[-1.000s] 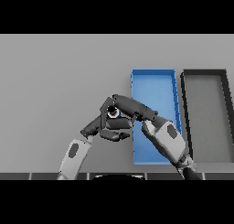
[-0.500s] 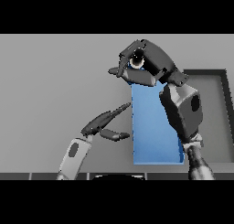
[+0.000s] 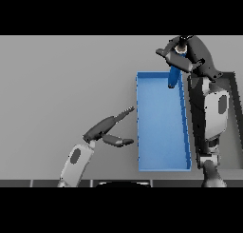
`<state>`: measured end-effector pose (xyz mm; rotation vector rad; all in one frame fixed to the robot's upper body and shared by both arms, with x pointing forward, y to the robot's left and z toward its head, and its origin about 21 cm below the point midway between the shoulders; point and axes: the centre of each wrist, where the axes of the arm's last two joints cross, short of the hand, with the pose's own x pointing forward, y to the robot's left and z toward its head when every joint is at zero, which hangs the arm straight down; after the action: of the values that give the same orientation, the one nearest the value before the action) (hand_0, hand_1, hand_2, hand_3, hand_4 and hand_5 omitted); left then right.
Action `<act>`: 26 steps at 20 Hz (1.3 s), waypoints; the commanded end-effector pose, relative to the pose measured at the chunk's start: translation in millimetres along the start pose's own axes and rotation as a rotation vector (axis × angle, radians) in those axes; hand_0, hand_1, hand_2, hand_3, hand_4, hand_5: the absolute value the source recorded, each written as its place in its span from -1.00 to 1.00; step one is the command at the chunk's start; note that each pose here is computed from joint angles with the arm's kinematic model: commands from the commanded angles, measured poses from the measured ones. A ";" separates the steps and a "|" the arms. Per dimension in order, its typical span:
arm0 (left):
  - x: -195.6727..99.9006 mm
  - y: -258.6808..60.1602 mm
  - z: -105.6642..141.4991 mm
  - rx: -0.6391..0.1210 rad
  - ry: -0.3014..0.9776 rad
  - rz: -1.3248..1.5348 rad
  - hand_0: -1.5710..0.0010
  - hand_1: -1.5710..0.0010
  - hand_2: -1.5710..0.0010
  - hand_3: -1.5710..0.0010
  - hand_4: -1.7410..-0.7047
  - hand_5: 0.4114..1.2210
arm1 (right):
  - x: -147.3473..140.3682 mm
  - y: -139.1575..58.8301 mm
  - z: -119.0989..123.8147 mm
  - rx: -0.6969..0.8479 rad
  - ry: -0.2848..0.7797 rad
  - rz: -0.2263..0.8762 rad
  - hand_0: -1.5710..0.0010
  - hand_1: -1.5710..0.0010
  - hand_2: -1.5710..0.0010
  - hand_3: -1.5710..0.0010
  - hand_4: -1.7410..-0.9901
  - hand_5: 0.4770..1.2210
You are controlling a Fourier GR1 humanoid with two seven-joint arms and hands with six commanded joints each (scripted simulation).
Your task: Pick up the blue pipe and place it into the blue bin.
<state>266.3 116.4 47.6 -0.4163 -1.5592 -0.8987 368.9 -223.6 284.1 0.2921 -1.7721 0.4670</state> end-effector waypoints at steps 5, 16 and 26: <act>-2.5 -0.2 2.8 0.003 -0.005 0.020 1.00 1.00 1.00 1.00 0.67 -0.97 | -49.3 -11.5 37.4 -0.086 0.163 -0.012 -1.00 -1.00 -1.00 -1.00 -1.00 1.00; -0.5 -4.9 6.7 0.003 -0.006 0.021 1.00 1.00 1.00 1.00 0.65 -0.98 | -123.5 5.0 86.5 -0.294 0.532 0.025 -1.00 -1.00 -1.00 -0.30 -1.00 1.00; 1.1 -8.1 6.3 0.001 0.004 0.025 1.00 1.00 1.00 1.00 0.66 -0.96 | -150.9 16.0 84.2 -0.195 0.777 0.212 0.61 0.64 0.64 0.79 0.51 0.63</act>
<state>255.9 115.6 46.2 -0.4345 -1.5479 -0.8786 327.1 -255.5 120.2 -0.2051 -1.0934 0.4704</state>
